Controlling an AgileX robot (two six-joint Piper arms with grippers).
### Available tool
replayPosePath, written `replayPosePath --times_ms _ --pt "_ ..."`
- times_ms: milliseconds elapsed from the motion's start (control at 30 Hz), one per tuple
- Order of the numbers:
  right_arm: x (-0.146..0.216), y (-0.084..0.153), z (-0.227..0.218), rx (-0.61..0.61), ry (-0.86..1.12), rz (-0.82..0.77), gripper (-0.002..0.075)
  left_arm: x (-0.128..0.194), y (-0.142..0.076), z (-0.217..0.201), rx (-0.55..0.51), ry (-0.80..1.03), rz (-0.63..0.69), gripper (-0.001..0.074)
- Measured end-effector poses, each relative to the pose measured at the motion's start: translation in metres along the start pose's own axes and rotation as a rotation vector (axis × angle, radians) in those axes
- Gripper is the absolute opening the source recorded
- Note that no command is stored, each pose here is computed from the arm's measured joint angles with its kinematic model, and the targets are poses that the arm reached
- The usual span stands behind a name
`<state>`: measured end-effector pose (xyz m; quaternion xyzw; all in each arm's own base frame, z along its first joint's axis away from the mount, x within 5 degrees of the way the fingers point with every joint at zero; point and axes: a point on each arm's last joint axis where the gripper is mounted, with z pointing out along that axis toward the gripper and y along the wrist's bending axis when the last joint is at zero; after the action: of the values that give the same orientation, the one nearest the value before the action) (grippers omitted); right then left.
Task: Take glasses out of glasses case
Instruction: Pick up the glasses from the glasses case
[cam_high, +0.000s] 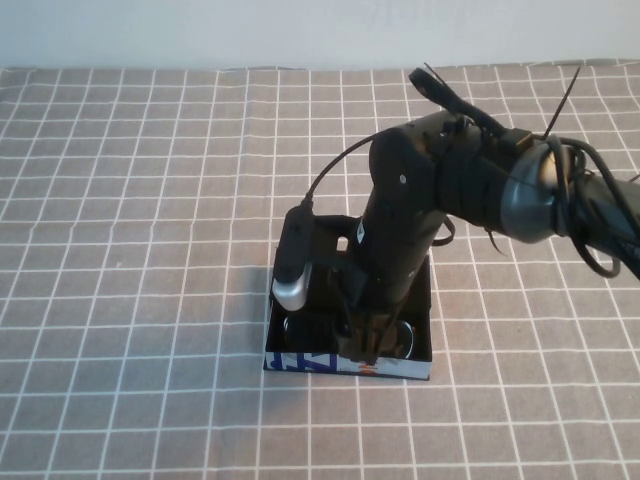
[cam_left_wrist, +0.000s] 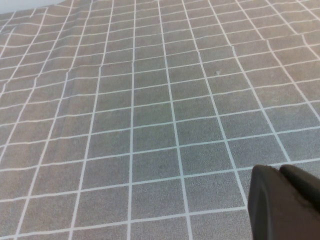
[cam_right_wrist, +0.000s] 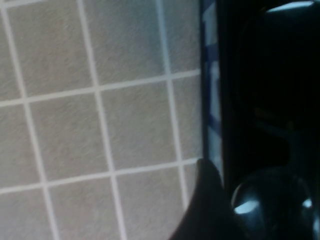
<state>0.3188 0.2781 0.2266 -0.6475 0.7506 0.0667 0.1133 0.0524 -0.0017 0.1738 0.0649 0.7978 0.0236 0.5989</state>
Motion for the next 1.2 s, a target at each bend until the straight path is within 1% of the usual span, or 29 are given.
replayPosePath --times_ms 267,400,533,767,1000,1200 --pt "-0.005 -0.007 0.001 0.073 -0.037 -0.016 0.0398 0.0 0.0 0.0 0.0 0.0 0.0 -0.0004" --pt "-0.006 -0.009 0.006 0.083 -0.046 -0.015 0.0398 0.0 0.0 0.0 0.0 0.0 0.0 -0.0004" --pt "-0.006 -0.011 0.018 0.074 -0.034 -0.012 0.0398 0.0 0.0 0.0 0.0 0.0 0.0 -0.0004" --pt "-0.008 -0.013 0.02 0.082 -0.042 -0.012 0.0395 0.0 0.0 0.0 0.0 0.0 0.0 -0.0004" --pt "-0.007 -0.015 0.022 0.077 -0.05 0.001 0.0359 0.0 0.0 0.0 0.0 0.0 0.0 -0.0004" --pt "-0.004 -0.011 0.03 0.019 -0.025 0.019 0.0356 0.0 0.0 0.0 0.0 0.0 0.0 -0.0004"
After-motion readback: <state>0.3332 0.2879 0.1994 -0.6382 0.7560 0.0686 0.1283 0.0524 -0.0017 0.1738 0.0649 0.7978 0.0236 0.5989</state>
